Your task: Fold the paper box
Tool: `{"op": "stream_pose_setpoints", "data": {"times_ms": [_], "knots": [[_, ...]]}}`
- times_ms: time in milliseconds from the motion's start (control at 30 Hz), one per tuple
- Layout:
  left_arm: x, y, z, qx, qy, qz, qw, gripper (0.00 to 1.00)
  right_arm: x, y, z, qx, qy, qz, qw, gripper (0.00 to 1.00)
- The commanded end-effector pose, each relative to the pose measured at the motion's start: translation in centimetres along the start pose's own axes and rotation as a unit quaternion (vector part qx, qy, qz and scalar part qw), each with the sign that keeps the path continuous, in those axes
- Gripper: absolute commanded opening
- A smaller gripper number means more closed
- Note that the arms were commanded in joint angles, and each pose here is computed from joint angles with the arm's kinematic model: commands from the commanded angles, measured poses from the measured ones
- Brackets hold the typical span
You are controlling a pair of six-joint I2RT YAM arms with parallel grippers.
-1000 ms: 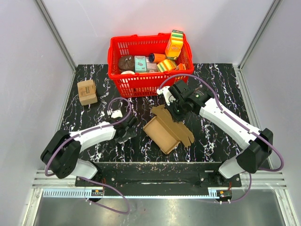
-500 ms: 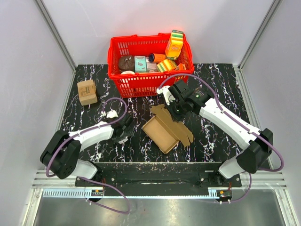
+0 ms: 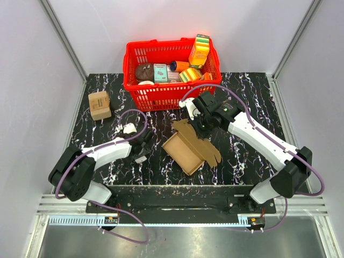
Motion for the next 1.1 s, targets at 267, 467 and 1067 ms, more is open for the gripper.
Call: {"op": "stream_pose_setpoints", "data": {"times_ms": [267, 467, 1067], "knots": [[0.7, -0.8, 0.3, 0.000, -0.025, 0.004, 1.000, 0.57, -0.3, 0.7, -0.1, 0.002, -0.004, -0.015, 1.000, 0.00], [0.7, -0.2, 0.2, 0.014, -0.046, -0.005, 0.999, 0.52, -0.2, 0.6, -0.2, 0.005, -0.006, -0.011, 1.000, 0.00], [0.8, 10.5, 0.7, 0.197, -0.125, -0.091, 0.968, 0.49, -0.2, -0.3, -0.1, -0.006, -0.005, 0.013, 1.000, 0.00]]}}
Point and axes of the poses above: each gripper's point midway between its finger pads, its own y axis back along the fingers, its own z axis along the line the jaws close on, x = y × z, the point moved 9 cm from there along y, back along the fingers, and after that the axes turned 8 degrees about -y, right-handed, at the moved point
